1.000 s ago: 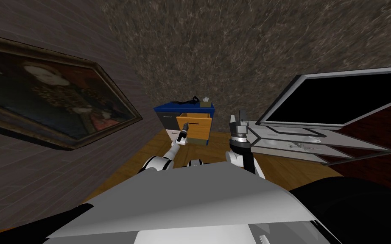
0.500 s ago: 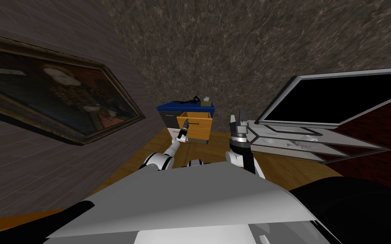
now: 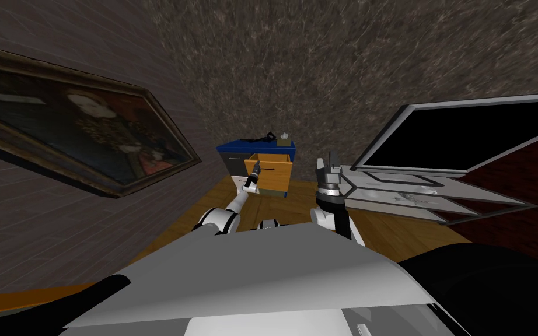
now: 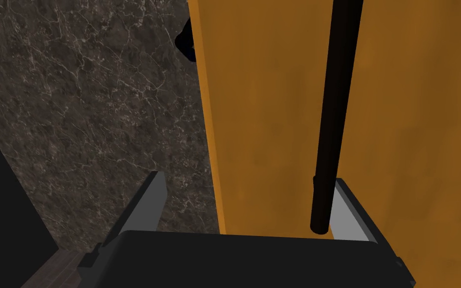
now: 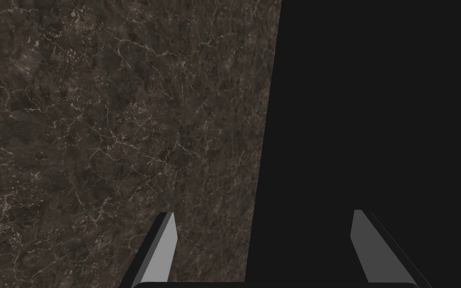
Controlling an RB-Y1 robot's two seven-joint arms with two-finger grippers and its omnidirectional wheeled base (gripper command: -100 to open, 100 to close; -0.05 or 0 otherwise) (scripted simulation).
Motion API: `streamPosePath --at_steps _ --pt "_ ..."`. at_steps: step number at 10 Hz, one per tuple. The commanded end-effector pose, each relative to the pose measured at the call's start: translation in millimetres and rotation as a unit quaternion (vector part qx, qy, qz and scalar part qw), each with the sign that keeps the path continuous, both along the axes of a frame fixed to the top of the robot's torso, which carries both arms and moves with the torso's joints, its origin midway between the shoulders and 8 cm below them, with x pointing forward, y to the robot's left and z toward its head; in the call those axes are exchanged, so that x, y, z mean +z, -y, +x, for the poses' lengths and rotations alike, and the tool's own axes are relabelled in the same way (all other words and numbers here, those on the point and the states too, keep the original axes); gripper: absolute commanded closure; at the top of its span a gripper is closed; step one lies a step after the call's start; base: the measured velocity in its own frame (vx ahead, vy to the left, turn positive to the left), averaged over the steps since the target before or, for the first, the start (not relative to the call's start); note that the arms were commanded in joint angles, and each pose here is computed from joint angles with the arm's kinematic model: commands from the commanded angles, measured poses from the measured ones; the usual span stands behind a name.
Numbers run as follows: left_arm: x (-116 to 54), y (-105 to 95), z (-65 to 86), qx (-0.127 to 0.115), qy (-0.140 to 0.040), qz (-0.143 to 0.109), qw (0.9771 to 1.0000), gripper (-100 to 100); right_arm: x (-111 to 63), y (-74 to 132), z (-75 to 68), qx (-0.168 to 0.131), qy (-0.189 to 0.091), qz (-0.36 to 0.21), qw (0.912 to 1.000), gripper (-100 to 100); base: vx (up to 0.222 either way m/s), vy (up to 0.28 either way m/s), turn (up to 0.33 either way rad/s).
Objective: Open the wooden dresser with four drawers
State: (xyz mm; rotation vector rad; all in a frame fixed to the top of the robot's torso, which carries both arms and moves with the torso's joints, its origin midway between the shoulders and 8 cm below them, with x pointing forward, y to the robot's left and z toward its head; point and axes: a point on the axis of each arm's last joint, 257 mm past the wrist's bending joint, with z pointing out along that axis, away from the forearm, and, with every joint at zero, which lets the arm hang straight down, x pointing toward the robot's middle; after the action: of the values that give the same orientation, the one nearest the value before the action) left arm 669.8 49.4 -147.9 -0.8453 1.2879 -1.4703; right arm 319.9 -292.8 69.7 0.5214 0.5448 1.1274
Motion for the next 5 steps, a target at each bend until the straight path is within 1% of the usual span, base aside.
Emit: streamPosePath --at_steps 1,5 --pt "-0.1 0.0 -0.1 0.0 0.0 0.0 1.0 0 0.0 0.0 0.0 0.0 0.0 0.0 1.0 0 0.0 0.0 0.0" --pt "-0.1 0.0 -0.1 0.0 0.0 0.0 1.0 0 0.0 0.0 0.0 0.0 0.0 0.0 1.0 0 0.0 0.0 0.0"
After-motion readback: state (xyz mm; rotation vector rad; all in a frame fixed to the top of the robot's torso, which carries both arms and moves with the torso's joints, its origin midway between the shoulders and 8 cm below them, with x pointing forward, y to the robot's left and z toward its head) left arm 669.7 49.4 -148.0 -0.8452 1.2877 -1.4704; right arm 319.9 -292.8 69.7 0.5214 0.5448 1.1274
